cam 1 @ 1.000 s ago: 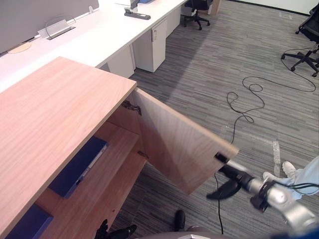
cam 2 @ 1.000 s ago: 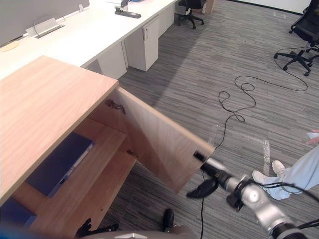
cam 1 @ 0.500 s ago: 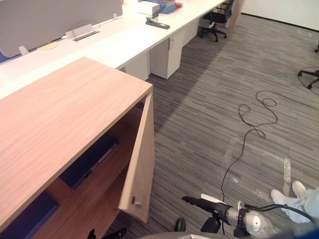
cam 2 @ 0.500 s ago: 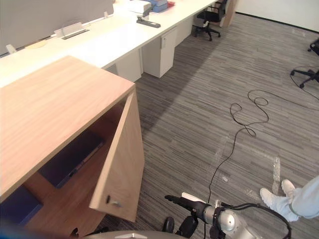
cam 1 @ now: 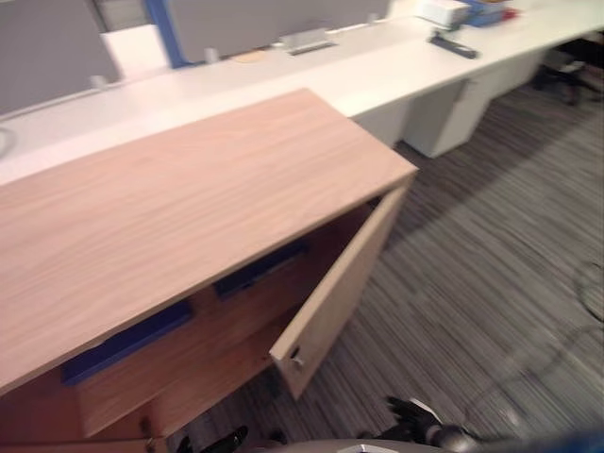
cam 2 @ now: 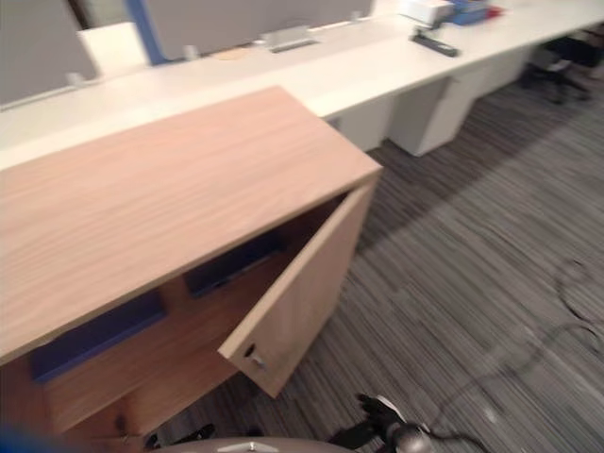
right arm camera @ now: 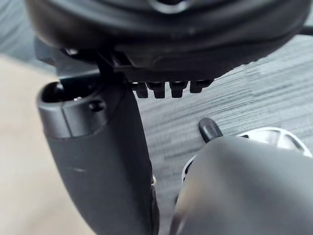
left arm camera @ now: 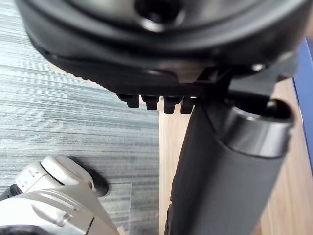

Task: Walk over to the cabinet, pick up the folder, carry it to the office cabinet, place the folder inside the office cabinet, then close the office cabinet door

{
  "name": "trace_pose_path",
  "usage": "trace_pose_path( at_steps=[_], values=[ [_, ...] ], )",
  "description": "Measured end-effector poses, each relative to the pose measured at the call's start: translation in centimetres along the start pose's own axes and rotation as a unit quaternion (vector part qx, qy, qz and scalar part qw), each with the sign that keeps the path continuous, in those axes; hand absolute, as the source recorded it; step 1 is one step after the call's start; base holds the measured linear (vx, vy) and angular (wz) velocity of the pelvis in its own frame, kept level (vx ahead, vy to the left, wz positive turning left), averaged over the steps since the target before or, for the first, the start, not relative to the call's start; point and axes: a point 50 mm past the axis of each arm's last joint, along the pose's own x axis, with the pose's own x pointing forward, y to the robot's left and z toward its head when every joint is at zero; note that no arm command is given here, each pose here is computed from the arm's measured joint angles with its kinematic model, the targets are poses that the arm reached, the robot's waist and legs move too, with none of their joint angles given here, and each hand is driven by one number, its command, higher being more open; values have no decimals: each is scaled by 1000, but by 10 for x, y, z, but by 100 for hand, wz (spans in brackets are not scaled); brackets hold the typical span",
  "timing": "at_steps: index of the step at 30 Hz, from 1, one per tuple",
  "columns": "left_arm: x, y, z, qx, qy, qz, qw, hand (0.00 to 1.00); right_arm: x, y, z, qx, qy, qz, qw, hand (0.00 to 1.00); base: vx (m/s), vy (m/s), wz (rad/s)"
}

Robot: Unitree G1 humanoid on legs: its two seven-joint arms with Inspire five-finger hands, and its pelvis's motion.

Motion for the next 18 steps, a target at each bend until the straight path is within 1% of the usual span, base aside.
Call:
trace_pose_path(
  at_steps=[1,2,4,6,7,8,12,15,18],
  values=[
    [0,1,-1,1,2,5,1000,100,-3,-6,-11,68,14,-37,997,100,115,186,159],
    [0,1,0,3,1,8,1000,100,-5,-10,-18,103,20,-59,993,100,80,153,173],
    [2,3,10,17,-19,16,1000,100,-9,-3,-33,201,34,-86,975,100,83,99,231],
    [6,3,25,17,-39,31,999,100,-10,8,-32,235,30,-74,969,100,68,-32,209],
    [8,2,31,15,-47,40,998,100,-9,14,-27,256,21,-67,964,100,41,-118,133],
    [7,5,30,11,-44,52,998,100,-8,23,-21,268,14,-56,962,100,33,-204,106],
    [5,14,22,-15,-33,87,996,100,-6,52,0,240,-11,-3,971,100,33,-305,30],
    [2,7,17,-26,-26,86,996,100,-4,55,11,187,-27,9,982,100,-22,-274,19],
    [3,3,25,0,-47,69,997,100,-5,60,12,152,-31,18,988,100,8,-195,28]
  ],
)
